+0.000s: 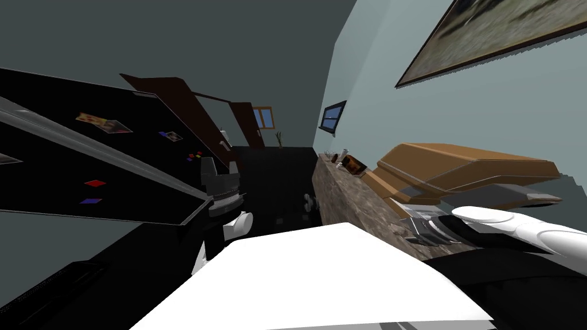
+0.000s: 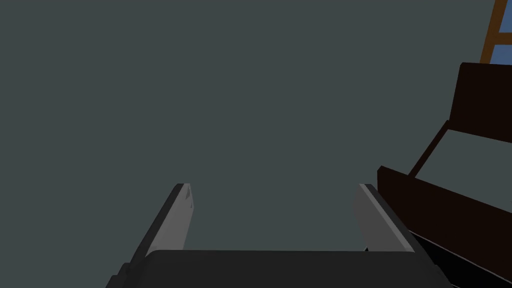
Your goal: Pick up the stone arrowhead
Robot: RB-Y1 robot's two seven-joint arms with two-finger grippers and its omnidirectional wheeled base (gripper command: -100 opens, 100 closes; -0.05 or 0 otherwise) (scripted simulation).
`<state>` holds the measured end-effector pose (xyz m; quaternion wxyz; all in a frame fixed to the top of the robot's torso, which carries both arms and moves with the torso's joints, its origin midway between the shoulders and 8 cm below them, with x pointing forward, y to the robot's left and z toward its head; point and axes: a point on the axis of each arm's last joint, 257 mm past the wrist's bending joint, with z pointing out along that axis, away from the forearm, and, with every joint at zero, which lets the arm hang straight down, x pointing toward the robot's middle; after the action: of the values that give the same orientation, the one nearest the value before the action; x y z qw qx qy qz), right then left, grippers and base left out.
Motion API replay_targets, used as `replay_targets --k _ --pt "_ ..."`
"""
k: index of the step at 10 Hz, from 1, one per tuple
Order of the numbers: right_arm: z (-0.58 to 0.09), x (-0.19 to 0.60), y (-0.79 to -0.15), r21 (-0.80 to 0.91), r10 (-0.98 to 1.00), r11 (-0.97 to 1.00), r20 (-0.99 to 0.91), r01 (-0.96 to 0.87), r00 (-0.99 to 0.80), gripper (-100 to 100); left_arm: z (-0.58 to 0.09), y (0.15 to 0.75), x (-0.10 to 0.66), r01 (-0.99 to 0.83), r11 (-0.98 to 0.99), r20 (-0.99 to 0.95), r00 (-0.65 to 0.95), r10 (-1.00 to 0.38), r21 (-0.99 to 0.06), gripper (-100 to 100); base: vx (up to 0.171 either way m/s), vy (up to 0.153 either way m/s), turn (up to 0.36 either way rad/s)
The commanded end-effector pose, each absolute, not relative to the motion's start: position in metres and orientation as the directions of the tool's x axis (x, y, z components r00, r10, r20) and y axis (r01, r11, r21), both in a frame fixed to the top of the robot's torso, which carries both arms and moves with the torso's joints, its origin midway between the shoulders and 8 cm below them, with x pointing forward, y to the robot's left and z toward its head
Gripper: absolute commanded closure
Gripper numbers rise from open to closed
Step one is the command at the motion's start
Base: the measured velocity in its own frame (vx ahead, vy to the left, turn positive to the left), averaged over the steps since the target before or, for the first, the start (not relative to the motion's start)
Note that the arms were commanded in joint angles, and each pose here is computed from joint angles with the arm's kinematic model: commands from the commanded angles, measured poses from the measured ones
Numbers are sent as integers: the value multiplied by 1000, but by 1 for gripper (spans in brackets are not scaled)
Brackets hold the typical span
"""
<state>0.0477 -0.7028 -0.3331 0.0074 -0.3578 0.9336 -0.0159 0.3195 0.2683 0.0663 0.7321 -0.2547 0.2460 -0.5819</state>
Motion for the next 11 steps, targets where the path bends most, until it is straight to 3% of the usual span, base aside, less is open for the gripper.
replay_targets --k 1,4,5,9,10,11 --pt "-346 40 -700 -36 -661 750 -4 -661 -750 -100 66 268 319 727 193 -64 202 -977 -659 0 -4 -12 64" --pt "-354 36 -698 -36 -658 753 -6 -657 -753 -100 66 268 320 727 193 -64 202 -977 -659 0 -7 -10 39" --pt "-354 36 -698 -36 -658 753 -5 -657 -753 100 66 268 320 727 193 -64 202 -977 -659 0 0 0 0" --pt "-354 35 -698 -35 -658 752 -6 -658 -753 100 66 268 319 727 193 -64 202 -977 -659 0 0 0 0" --pt "-354 35 -698 -35 -658 753 -6 -657 -753 0 66 268 319 727 193 -64 202 -977 -659 0 0 0 0" --pt "-343 42 -700 -36 -663 748 -4 -662 -749 100 66 268 319 727 193 -64 202 -977 -659 0 13 3 -75"
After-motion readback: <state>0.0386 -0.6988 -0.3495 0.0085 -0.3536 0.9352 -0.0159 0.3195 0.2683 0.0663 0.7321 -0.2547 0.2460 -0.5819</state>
